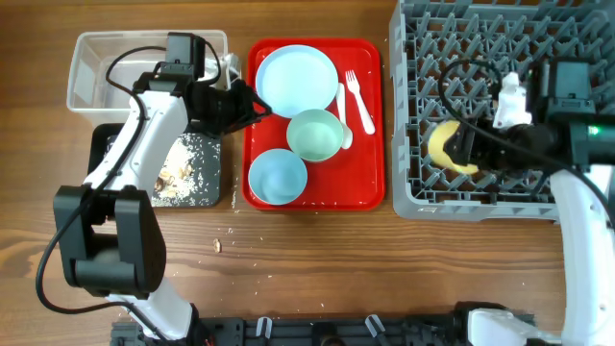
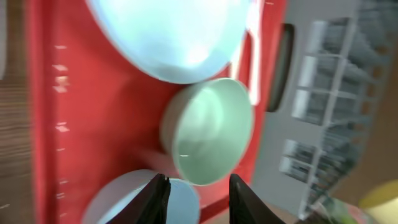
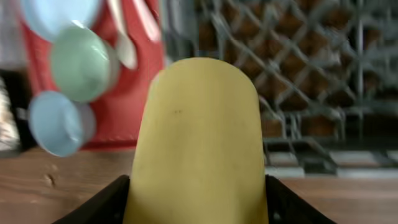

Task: Sort waste into correct bins and load items into the dishwasher rack
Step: 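Place the yellow cup into the dish rack with the right gripper, then grasp the light-blue bowl on the red tray with the right gripper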

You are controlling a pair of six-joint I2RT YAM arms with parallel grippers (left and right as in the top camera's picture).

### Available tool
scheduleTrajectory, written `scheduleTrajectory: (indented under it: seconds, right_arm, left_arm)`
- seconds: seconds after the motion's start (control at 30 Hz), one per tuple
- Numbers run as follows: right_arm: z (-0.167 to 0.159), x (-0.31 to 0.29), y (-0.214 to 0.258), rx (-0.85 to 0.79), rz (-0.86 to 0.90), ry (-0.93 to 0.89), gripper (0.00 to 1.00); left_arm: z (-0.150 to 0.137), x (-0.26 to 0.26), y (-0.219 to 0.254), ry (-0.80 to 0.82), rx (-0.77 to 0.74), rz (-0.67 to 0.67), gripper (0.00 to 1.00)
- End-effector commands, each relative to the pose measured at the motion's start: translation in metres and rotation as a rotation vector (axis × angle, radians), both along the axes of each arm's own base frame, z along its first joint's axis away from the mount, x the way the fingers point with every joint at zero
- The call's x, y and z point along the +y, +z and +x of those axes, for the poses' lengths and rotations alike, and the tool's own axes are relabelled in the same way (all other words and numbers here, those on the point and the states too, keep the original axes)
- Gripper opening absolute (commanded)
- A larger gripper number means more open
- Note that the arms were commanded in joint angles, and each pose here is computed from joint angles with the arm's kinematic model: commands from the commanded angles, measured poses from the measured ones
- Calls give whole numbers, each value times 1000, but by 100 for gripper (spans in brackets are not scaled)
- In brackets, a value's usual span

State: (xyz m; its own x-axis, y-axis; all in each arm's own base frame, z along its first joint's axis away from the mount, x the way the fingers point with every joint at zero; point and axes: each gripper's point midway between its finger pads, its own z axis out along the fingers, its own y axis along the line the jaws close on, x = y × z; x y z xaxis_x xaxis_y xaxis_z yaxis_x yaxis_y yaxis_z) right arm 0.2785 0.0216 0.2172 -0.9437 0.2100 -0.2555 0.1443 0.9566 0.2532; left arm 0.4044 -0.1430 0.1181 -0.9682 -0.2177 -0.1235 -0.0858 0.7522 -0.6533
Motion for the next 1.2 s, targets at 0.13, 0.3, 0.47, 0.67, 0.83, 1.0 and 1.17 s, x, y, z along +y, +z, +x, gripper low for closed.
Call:
scheduleTrajectory:
  seconds: [0.13,0.3,0.47,0.67,0.83,1.0,1.17]
  right_arm:
    - [5,-12,-62,278,-88,15,41]
    - [11,7,-84,338,-87,91,54]
    - [13,13,-98,382,-92,92,71]
    - [18,14,-92,359,-87,91,77]
    - [43,29,-45,191,-17,129,77]
    - [61,56,-11,30,51,189,77]
    - [71,60,-8,-13,59,187,78]
  left_arm:
    - [3,13,3,25,-31,99,32]
    - [3,13,3,25,-29,99,32]
    - [1,13,2,25,-21,100,31]
    - [1,13,2,25,-21,100,31]
    - [1,13,2,25,-20,100,28]
    - [-15,-3,-2,-79,-19,123,26]
    - [-44,-26,-20,-178,16,310,28]
